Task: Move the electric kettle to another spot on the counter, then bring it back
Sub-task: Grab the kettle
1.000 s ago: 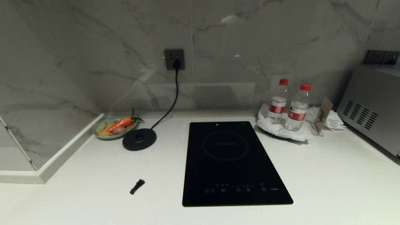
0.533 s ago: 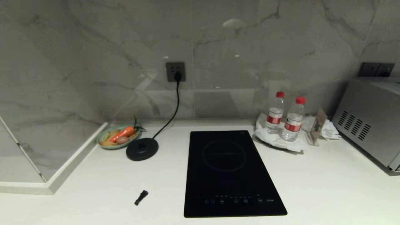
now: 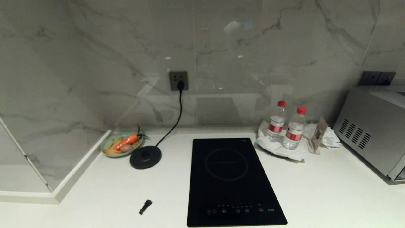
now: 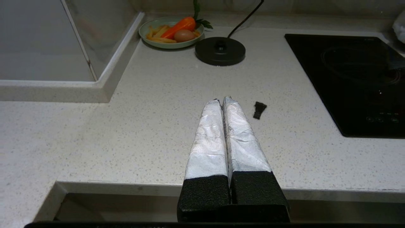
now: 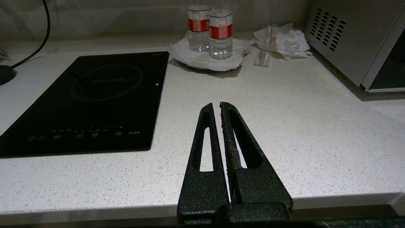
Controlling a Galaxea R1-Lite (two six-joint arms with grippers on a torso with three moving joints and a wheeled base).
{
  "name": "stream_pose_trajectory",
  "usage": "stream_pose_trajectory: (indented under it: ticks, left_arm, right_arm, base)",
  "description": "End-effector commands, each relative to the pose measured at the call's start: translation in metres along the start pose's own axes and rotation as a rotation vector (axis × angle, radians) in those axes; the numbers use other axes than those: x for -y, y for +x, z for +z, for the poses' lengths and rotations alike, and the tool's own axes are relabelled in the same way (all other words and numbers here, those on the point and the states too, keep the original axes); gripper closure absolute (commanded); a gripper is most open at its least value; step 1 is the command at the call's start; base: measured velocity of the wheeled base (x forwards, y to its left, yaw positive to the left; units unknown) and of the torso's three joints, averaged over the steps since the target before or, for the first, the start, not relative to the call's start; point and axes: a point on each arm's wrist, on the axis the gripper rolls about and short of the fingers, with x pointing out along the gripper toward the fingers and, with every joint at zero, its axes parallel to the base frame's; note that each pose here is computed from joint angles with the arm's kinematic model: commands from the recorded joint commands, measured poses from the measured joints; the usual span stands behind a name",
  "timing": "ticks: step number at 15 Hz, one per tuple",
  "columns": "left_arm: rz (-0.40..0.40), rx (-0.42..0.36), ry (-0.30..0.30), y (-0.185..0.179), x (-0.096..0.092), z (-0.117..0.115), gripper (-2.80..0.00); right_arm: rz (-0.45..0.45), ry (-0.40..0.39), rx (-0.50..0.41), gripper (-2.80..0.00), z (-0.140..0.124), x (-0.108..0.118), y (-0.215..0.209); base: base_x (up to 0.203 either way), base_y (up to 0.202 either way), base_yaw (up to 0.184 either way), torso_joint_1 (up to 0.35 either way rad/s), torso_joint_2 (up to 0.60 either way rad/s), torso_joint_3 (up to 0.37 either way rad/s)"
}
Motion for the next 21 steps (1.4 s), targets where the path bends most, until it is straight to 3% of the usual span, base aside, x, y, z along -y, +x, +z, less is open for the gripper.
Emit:
stream_pose_trajectory:
  ticks: [1,10,21]
  left_arm:
    - [0.000,0.000,0.000,0.0001,0.0000,-0.0001,0.00]
    - [0.000,0.000,0.000,0.0001,0.0000,-0.0001,0.00]
    - [0.000,0.000,0.000,0.0001,0.0000,-0.0001,0.00]
  right_arm:
    - [0.000,0.000,-0.001,0.00,0.0000,0.0000,0.0001]
    - [0.000,0.000,-0.001,0.00,0.0000,0.0000,0.0001]
    - [0.000,0.000,-0.001,0.00,0.0000,0.0000,0.0001]
  base:
    - [0.000,0.000,0.000,0.143,-0.35,-0.210]
    - [0.000,0.000,0.000,0.144,-0.33,-0.186]
    - [0.000,0.000,0.000,0.073,-0.16,-0.088]
